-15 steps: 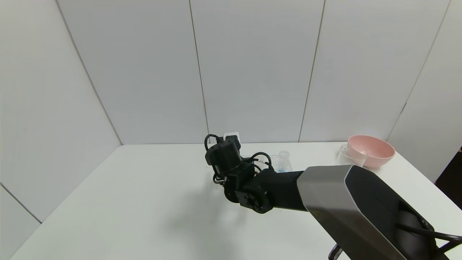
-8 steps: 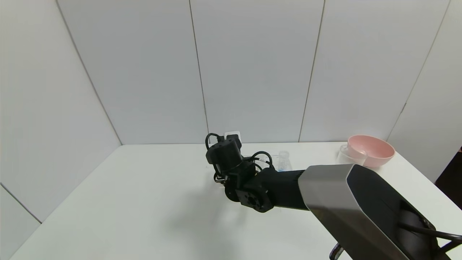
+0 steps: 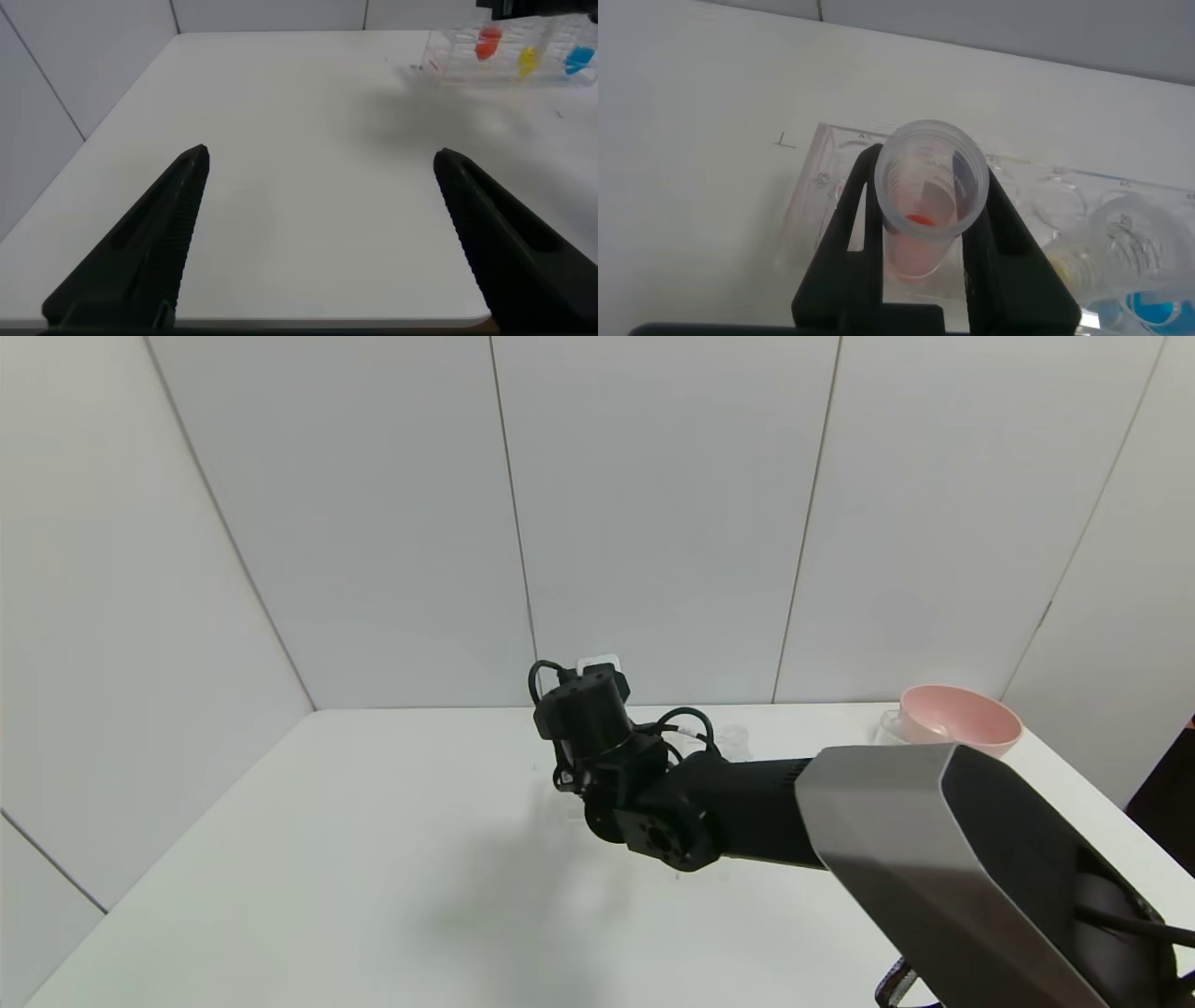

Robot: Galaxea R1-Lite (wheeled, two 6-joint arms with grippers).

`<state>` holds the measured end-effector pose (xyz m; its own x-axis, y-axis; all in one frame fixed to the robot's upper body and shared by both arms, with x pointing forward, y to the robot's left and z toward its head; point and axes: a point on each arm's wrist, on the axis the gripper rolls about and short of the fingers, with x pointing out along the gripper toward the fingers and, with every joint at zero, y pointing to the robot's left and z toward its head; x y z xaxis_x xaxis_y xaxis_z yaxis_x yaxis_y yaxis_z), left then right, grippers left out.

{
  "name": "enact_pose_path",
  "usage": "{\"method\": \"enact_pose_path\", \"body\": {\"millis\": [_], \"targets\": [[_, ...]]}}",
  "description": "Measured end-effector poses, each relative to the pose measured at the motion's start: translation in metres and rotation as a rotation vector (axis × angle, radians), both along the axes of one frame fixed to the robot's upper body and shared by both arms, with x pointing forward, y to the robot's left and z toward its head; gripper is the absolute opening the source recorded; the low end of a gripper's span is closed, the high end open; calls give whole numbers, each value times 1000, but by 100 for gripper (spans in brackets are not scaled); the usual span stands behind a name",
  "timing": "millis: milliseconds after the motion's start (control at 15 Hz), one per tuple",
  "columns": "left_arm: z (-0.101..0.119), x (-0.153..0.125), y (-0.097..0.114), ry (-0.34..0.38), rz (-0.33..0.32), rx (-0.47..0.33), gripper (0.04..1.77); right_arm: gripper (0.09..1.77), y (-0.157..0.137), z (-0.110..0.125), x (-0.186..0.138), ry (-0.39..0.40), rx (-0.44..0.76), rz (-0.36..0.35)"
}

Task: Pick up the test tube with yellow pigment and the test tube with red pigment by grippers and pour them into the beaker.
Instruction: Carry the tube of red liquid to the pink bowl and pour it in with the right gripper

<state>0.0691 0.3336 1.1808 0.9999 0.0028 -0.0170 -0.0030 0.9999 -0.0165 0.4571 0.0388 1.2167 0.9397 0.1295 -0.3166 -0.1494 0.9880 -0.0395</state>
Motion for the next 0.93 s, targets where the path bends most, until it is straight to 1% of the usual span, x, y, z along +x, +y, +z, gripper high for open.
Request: {"method": "enact_pose_path", "body": {"millis": [267,467,733,933], "targets": [[0,0,0,0,0,0,172,54,-3,27,-7,-35,21,11],[0,0,0,0,0,0,172,54,-3,40,-12,-51,38,18],[0,0,0,0,0,0,172,54,-5,48,-16,-58,46,20],[0,0,0,0,0,0,172,54,-11,44,-22,-31,13,23]]}}
